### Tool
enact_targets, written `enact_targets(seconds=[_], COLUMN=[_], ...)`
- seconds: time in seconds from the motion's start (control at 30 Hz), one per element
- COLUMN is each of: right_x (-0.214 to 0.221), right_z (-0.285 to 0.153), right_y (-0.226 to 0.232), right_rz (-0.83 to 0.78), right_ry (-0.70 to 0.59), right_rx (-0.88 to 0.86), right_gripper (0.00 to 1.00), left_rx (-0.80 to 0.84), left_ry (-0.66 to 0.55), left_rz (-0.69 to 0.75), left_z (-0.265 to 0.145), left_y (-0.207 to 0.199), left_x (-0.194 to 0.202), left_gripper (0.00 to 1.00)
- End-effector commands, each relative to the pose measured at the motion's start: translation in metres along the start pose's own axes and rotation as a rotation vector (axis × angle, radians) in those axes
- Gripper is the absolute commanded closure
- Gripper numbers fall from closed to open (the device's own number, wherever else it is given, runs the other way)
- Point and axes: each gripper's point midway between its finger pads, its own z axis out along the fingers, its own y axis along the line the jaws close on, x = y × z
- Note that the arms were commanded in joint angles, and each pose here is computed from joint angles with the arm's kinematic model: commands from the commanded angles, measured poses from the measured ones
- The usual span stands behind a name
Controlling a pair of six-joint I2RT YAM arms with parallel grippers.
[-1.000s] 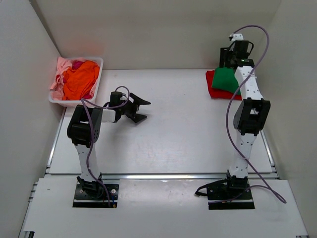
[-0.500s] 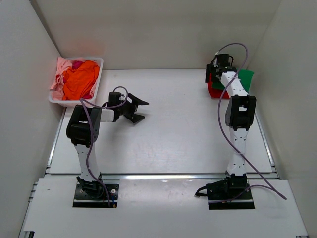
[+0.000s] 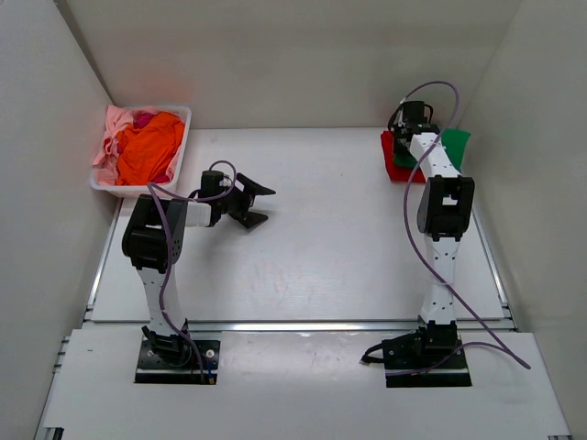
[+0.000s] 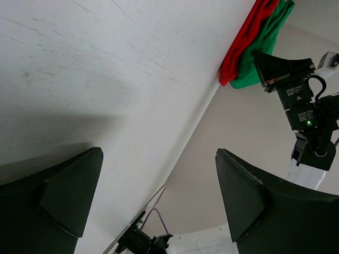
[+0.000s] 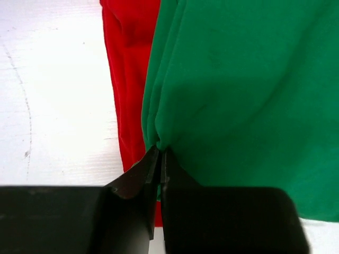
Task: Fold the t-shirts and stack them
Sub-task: Smooth out wrinkles on the folded tshirt
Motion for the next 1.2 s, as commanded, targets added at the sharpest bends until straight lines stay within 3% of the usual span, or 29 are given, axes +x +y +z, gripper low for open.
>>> enact_targets(seconds=[0.0, 0.3, 0.6, 0.67, 0.73, 0.77, 0.87, 1.03, 1.17], right_x=[-0.066, -0.083, 0.000, 0.009, 0.010, 0.007, -0.006, -0.004, -0.013], right_z=[-0.063, -0.105, -0.090, -0.087, -0.089, -0.090, -0.101, -0.104, -0.091], right_y=[-0.009, -0.002, 0.008, 0.007, 0.003, -0.002, -0.023, -0.074, -0.091], right_rz=[-0.017, -0.053, -0.064, -0.055, -0.047, -0.042, 0.029, 0.357, 0.411], right_ry=[-0.169, -0.227, -0.089, -0.069, -0.067, -0.081, -0.152, -0.218, -0.225], right_rx=[0.000, -0.097, -0.163, -0.171, -0.147, -0.123, -0.033, -0.014, -0.043], right_gripper=[1.00, 1.00, 1.00, 0.82, 0.58, 0.54, 0.49, 0.42, 0.40], left_rx=[0.059, 0.071, 0.068, 0.058, 0.058, 0.053, 0.070, 0.077, 0.074], left_ry=[-0.013, -0.013, -0.012, -0.021, -0.011, -0.010, -0.010, 0.001, -0.008], left_rz=[0.047, 0.037, 0.030, 0.019, 0.020, 0.014, 0.025, 0.029, 0.019], left_z=[-0.012, -0.013, -0.014, -0.016, -0.016, -0.014, -0.014, -0.012, -0.015], left_y=[-0.027, -0.030, -0.026, -0.019, -0.018, -0.016, -0.024, -0.029, -0.025], left_x=[0.004, 0.008, 0.013, 0.011, 0.016, 0.017, 0.017, 0.020, 0.018], left_gripper=[0.01, 0.01, 0.02, 0.01, 0.02, 0.02, 0.01, 0.01, 0.01])
